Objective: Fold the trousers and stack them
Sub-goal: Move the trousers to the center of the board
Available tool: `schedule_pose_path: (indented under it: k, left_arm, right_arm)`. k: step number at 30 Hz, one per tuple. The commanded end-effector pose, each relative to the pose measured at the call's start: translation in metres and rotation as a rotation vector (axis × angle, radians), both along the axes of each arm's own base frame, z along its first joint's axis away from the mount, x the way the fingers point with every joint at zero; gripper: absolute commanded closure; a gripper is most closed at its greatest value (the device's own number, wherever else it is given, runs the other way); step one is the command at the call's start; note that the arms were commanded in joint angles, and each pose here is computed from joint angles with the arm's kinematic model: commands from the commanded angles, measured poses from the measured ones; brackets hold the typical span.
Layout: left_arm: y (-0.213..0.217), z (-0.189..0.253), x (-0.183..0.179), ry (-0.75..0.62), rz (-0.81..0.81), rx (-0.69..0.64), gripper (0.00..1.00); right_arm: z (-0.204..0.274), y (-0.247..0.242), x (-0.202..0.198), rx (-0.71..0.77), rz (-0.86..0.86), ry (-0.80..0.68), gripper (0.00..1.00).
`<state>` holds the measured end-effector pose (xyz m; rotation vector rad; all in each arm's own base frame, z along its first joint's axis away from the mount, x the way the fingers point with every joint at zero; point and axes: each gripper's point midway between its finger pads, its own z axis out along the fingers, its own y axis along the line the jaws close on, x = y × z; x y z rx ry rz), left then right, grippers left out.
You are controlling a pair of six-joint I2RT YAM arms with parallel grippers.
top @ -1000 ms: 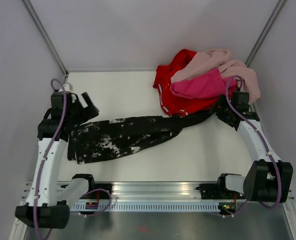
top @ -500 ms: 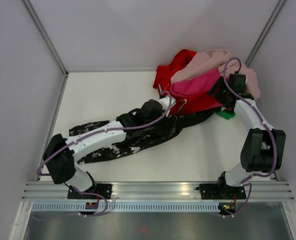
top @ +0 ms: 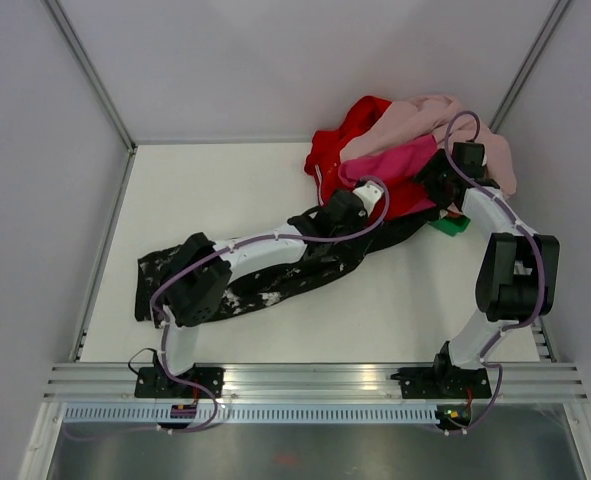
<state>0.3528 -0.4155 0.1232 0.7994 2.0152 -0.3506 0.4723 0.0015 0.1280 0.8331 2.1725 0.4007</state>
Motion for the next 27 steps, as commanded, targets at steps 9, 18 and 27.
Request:
schedule_pose_path:
  k: [9,18,27]
  left_arm:
    - [-0.019,-0.039,-0.002,0.11,-0.035,0.027,0.54]
    - [0.009,-0.066,0.017,0.199,0.022,0.011,0.28]
    - [0.033,-0.018,0.006,0.165,0.076,-0.08,0.98]
  right_arm:
    - [0.024,-0.011,0.044,-0.031,-0.049,-0.11,0.25]
    - [0.022,-0.003,0.047,0.02,-0.041,-0.107,0.25]
    - [0.029,-0.01,0.048,-0.014,-0.061,-0.115,0.25]
